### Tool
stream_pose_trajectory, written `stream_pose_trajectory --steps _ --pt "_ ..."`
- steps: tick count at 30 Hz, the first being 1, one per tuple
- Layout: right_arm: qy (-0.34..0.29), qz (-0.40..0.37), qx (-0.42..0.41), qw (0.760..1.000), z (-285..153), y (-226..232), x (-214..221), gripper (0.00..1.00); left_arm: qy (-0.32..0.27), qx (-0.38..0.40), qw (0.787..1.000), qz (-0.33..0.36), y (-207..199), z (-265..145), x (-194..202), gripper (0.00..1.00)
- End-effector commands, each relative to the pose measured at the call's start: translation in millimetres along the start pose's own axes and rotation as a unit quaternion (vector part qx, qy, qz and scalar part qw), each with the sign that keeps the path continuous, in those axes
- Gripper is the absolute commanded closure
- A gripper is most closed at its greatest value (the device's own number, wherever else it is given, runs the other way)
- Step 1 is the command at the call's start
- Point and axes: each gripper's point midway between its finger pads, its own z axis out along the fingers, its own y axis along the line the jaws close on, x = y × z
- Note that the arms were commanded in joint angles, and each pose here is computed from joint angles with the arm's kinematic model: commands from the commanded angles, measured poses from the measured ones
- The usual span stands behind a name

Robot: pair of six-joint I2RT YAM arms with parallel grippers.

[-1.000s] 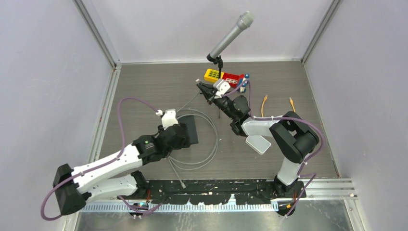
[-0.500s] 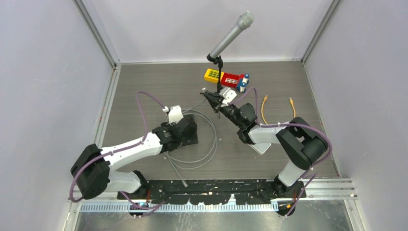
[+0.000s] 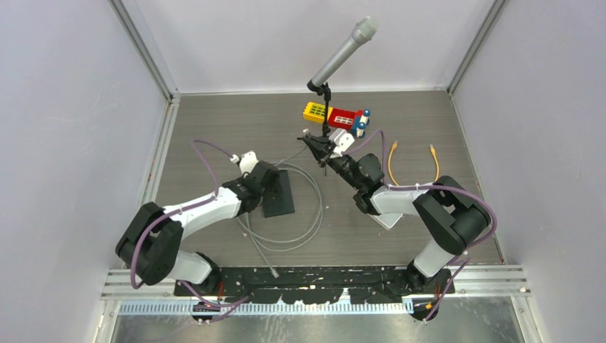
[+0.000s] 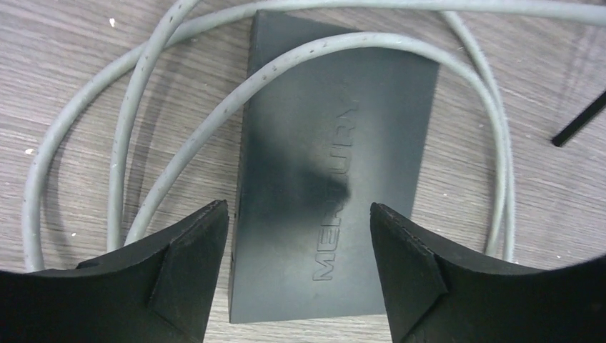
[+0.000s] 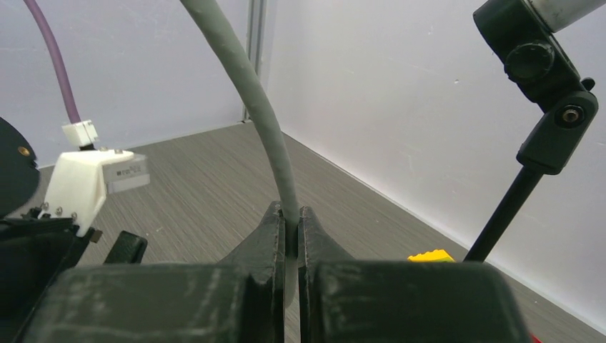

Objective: Insert the plug into the switch port
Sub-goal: Adjust the switch port at the center of the board.

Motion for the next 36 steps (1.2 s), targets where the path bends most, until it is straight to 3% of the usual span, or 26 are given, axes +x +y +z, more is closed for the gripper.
stream_pose_trajectory --steps 1,9,26,32,36 --pt "-0.050 0.005 0.011 0.999 10 -6 -34 0.99 0.003 0.002 0.999 -0.035 -1 14 -1 0.28" --pt "-0.052 0.010 0.003 0.999 19 -4 -32 1.00 0.020 -0.014 0.998 -0.061 13 39 -11 0.29" --pt "-0.036 0.008 -0.004 0.999 22 -1 -13 1.00 0.036 0.013 0.997 -0.072 0 79 -38 0.26" --pt "-0.031 0.006 0.001 1.000 10 -1 -15 1.00 0.068 0.096 0.993 -0.023 -32 92 -29 0.32" --pt "-0.028 0.006 0.007 1.000 -5 -1 -19 1.00 0.118 0.169 0.978 0.015 -58 97 -7 0.37"
